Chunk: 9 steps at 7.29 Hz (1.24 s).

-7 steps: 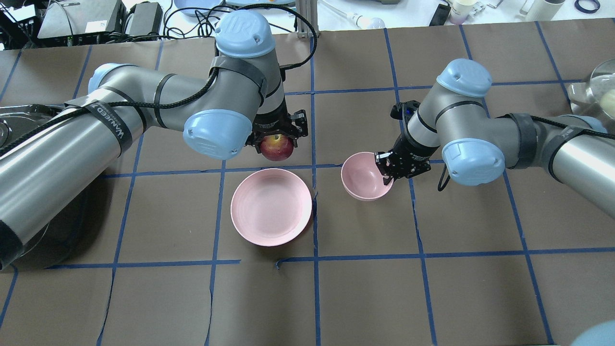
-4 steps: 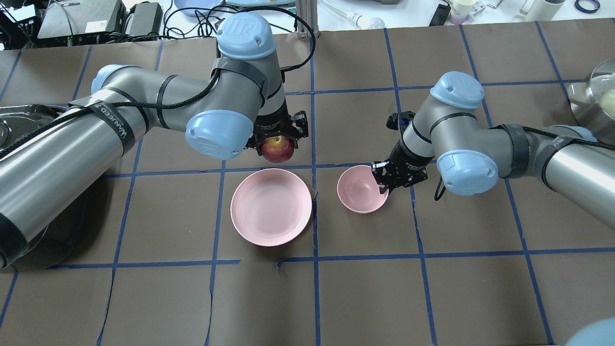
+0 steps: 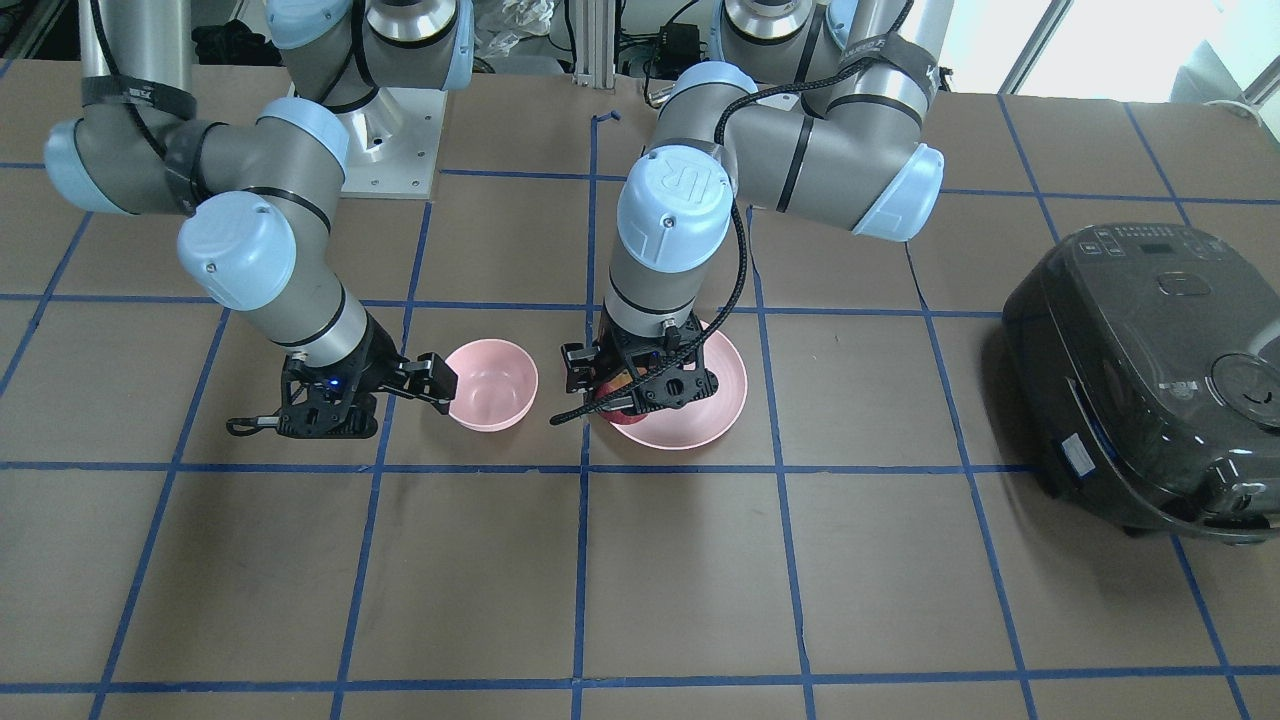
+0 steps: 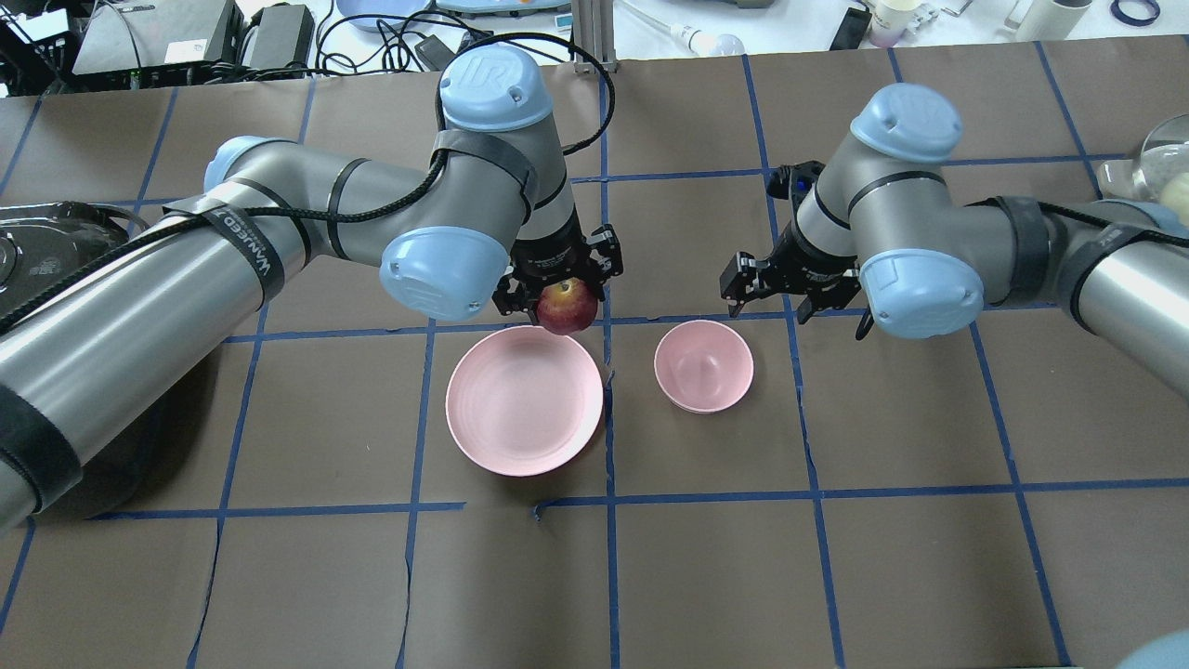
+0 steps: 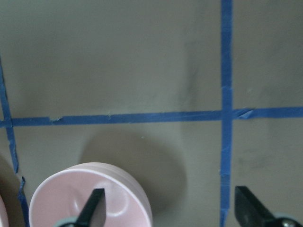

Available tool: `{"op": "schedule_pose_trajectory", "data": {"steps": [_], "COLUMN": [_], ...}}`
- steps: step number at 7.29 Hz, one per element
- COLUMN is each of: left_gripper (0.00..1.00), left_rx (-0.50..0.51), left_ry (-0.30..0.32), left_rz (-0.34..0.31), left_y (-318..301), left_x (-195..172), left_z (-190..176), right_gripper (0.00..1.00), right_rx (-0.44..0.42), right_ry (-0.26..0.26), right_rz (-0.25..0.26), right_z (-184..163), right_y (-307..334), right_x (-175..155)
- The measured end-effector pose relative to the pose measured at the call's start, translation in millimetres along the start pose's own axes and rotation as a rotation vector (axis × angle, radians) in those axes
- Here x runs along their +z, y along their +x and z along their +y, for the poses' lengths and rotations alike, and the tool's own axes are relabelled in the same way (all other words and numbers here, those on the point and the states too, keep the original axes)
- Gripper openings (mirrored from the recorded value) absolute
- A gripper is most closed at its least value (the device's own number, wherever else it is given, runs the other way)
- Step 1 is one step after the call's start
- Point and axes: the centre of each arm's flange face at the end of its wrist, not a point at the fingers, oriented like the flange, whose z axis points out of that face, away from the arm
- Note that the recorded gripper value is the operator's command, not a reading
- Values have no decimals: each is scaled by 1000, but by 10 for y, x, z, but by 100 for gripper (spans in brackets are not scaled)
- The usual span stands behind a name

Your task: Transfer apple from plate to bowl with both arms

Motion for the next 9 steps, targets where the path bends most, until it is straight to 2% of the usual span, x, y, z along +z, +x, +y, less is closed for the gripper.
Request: {"op": "schedule_pose_trajectory", "data": {"steps": [2, 4, 5, 7, 9], "left_gripper": [0, 0, 0, 0, 0], "left_rx": [-91, -171, -185, -182, -184], "left_ry": [-3, 27, 28, 34, 38], "left_rz": [15, 55, 56, 56, 56], "left_y": [303, 663, 807, 938, 980], "left_x": [232, 528, 654, 711, 719], "left_z": [256, 496, 665, 842, 845], "right_gripper": [100, 100, 100, 100, 100], "right_rx": [-9, -45, -45, -37, -28], "right_ry": [10, 14, 21, 25, 18], "right_rz": [74, 109, 113, 117, 119], "right_z": [-202, -280, -256, -244, -214], "right_y": [361, 969, 1093, 1178, 1177], "right_x": [-530, -1019, -1160, -1229, -1245]}}
